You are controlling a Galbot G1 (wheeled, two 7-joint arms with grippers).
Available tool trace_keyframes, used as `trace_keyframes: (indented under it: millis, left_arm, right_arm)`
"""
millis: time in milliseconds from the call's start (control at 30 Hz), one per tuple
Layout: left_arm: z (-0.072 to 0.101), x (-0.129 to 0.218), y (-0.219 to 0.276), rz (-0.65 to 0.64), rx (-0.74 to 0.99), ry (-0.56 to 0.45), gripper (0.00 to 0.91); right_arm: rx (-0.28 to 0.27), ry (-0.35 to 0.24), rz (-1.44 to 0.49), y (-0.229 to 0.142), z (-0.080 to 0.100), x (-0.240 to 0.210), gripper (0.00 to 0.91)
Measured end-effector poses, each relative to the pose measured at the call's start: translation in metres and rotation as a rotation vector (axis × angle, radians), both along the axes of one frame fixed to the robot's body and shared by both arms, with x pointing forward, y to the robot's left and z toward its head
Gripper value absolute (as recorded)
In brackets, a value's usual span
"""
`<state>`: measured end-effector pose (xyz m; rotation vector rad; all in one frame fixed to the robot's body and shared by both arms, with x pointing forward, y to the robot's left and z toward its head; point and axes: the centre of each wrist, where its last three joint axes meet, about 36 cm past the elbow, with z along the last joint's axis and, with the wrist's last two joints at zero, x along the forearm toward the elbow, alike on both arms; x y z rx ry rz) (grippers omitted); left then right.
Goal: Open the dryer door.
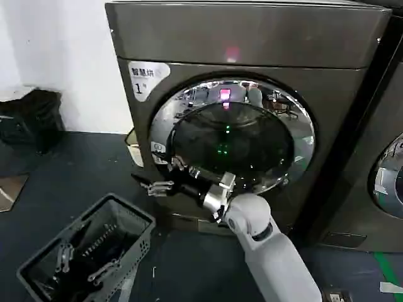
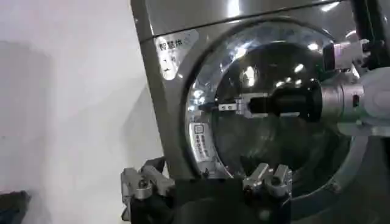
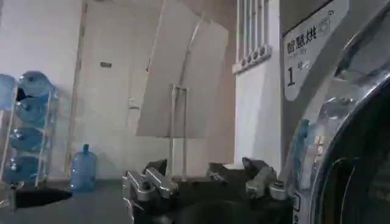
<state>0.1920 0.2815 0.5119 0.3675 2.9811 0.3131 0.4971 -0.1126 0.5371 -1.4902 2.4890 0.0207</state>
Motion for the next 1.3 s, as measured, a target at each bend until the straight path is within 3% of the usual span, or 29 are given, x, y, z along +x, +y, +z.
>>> trace_keyframes:
  millis: [100, 433, 633, 800, 1300]
  left_arm:
    - [-0.001, 0.001, 0.0, -0.025, 0.007, 0.011, 0.907]
    - [0.0, 0.004, 0.0, -0.037, 0.006, 0.018, 0.907]
    - [-0.001, 0.004, 0.0, -0.04, 0.014, 0.027, 0.907]
    - [0.0, 0.004, 0.0, -0.056, 0.017, 0.034, 0.907]
    - [0.0, 0.004, -0.001, -0.053, 0.017, 0.036, 0.907]
  right_arm:
    - [-0.038, -0.026, -0.047, -0.002, -0.011, -0.001, 0.907]
    - [-0.112, 0.034, -0.151, -0.027, -0.042, 0.011, 0.907]
    - [-0.165, 0.04, -0.131, -0.035, -0.057, 0.02, 0.907]
    - [-0.181, 0.041, -0.125, -0.035, -0.06, 0.036, 0.907]
    - [-0.204, 0.028, -0.101, -0.008, -0.044, 0.093, 0.907]
